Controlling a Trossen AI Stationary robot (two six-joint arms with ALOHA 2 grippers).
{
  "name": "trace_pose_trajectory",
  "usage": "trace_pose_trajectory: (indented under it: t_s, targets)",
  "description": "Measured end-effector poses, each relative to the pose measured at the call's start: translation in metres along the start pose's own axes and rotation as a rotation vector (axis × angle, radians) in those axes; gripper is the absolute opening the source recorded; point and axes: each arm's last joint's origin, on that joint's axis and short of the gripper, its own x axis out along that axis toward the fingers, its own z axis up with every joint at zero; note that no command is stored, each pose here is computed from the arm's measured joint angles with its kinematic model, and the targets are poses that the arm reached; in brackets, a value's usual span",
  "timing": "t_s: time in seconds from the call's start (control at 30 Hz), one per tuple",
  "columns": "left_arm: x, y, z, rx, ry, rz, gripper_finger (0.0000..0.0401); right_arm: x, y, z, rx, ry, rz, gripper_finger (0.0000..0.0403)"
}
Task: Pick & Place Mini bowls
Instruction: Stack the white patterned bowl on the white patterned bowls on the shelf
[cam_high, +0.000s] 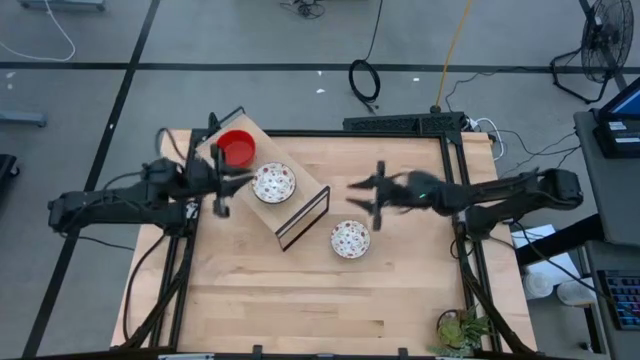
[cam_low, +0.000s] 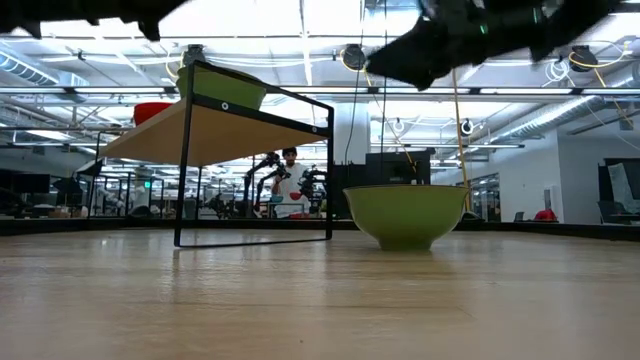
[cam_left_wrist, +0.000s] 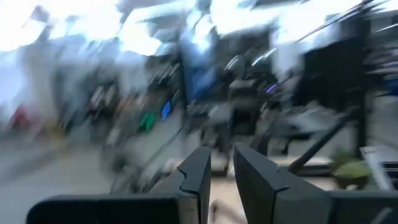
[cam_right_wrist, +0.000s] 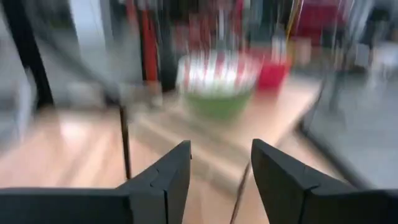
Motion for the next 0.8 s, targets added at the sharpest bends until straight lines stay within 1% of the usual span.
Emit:
trace_pose_trajectory:
  t_s: [0.07, 0.1, 0.17, 0.23, 0.33, 0.43, 0.5, 0.57, 0.63, 0.67, 0.8]
  targets:
    - [-0.005, -0.004, -0.007, 0.062, -0.083, -0.077, 0.0076, 0.008, 0.021, 0.015, -0.059, 0.228, -0.068, 0.0155]
    - [-0.006, -0.006, -0.011, 0.085, -0.11, -0.098, 0.0076, 0.009, 0.03, 0.024, -0.085, 0.317, -0.112, 0.0155]
    - [-0.008, -0.007, -0.016, 0.108, -0.118, -0.103, 0.0076, 0.009, 0.048, 0.04, -0.079, 0.449, -0.19, 0.0155]
    - [-0.008, -0.007, -0.02, 0.089, -0.082, -0.096, 0.0076, 0.005, 0.061, 0.051, -0.028, 0.539, -0.227, 0.0155]
    - [-0.004, -0.007, -0.031, -0.004, 0.023, -0.09, 0.0076, -0.002, 0.069, 0.056, 0.125, 0.623, -0.301, 0.0155]
    - [-0.002, -0.009, -0.04, -0.042, 0.117, -0.104, 0.0076, -0.01, 0.067, 0.043, 0.275, 0.728, -0.412, 0.0155]
    - [0.001, -0.012, -0.044, -0.049, 0.157, -0.147, 0.0076, -0.015, 0.066, 0.029, 0.359, 0.801, -0.466, 0.0155]
    - [0.003, -0.018, -0.051, -0.055, 0.216, -0.19, 0.0076, -0.016, 0.065, 0.016, 0.436, 0.817, -0.507, 0.0155]
    - [0.006, -0.025, -0.055, -0.038, 0.246, -0.234, 0.0076, -0.015, 0.066, 0.003, 0.502, 0.808, -0.51, 0.0155]
    - [0.006, -0.029, -0.057, -0.012, 0.255, -0.257, 0.0076, -0.015, 0.066, -0.004, 0.532, 0.804, -0.509, 0.0155]
    - [0.009, -0.042, -0.055, 0.138, 0.205, -0.296, 0.0076, -0.011, 0.069, -0.027, 0.655, 0.768, -0.434, 0.0155]
